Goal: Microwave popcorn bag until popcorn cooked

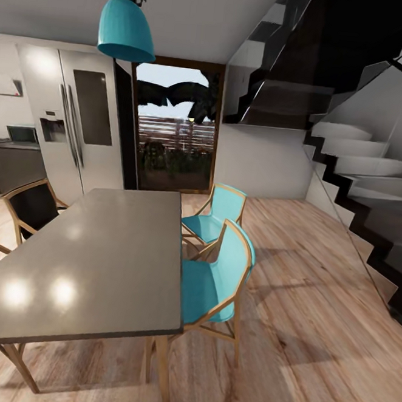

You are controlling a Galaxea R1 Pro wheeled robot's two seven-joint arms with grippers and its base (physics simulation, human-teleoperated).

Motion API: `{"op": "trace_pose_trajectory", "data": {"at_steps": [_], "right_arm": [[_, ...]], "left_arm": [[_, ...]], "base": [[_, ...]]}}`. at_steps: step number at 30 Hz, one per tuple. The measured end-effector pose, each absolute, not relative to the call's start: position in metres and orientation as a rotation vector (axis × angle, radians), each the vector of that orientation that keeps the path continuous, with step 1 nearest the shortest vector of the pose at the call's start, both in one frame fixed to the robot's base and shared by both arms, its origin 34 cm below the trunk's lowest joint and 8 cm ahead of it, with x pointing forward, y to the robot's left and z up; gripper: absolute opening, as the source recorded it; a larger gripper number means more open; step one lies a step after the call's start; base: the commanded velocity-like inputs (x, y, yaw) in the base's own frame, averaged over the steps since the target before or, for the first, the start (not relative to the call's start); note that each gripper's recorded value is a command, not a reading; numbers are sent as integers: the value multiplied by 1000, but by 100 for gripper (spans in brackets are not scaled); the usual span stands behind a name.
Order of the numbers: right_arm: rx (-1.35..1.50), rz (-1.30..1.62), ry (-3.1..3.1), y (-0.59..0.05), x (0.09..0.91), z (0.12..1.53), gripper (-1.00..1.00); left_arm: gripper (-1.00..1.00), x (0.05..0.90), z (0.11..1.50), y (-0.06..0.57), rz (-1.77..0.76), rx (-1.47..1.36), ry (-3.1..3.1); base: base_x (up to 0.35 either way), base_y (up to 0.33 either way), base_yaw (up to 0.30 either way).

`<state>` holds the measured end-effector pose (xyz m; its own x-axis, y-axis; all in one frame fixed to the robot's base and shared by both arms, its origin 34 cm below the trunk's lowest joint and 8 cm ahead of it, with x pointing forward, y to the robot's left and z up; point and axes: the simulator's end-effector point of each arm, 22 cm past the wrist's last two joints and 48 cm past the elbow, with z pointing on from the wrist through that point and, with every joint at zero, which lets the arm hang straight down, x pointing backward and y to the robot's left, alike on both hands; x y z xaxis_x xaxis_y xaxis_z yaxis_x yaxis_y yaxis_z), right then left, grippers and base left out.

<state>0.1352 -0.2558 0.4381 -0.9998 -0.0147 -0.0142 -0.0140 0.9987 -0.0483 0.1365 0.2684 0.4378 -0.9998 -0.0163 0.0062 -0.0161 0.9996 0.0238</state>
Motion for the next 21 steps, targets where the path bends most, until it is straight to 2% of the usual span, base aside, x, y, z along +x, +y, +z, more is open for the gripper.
{"op": "trace_pose_trajectory", "data": {"at_steps": [21], "right_arm": [[-37, -84, 3127, -258, 135, 438, 100]], "left_arm": [[100, 136, 438, 268, -36, 25, -3135]], "base": [[0, 0, 300]]}}
